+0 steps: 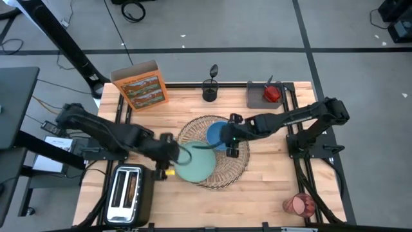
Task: Arrange a breakfast setting
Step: Adjust the blue bowl on the brown table mat
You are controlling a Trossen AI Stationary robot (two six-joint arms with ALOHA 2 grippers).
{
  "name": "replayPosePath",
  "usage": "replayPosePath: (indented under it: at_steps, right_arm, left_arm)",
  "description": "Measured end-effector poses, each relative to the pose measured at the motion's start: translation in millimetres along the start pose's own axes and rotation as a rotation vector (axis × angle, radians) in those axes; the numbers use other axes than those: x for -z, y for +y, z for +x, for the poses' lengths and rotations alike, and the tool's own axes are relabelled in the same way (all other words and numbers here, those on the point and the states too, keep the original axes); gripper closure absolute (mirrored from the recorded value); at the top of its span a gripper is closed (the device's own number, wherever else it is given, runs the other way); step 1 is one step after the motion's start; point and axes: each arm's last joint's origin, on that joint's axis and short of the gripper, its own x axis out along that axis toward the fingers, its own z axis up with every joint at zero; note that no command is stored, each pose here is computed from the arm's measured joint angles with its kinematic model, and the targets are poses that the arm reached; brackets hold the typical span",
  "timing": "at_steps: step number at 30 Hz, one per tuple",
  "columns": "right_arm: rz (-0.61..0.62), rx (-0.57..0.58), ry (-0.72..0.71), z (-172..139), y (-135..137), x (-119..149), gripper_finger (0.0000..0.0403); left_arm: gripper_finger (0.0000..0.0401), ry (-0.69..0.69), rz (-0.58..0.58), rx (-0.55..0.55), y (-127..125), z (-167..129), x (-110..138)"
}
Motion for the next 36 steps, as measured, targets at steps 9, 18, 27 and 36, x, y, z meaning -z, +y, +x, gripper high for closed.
replayPosePath:
  at_steps: [9,18,27,36]
  right_arm:
    - [-0.046,-0.118,-0.008,35.2,-12.2,29.2,0.0239]
    - [-0.052,-0.138,0.017,40.8,-10.3,39.5,0.0239]
    - [-0.084,-0.220,-0.018,38.8,-0.7,36.9,0.0239]
    - [-0.085,-0.073,-0.088,42.2,-13.5,31.2,0.0239]
  left_arm:
    - [0.0278,-0.403,-0.153,-0.053,13.4,-73.2,3.3]
    - [0.0278,-0.618,-0.149,-0.117,19.8,-104.8,3.9]
    - [0.0278,-0.624,-0.174,-0.154,27.9,-105.1,2.7]
    - [0.0278,-0.626,-0.194,-0.146,27.8,-105.1,2.6]
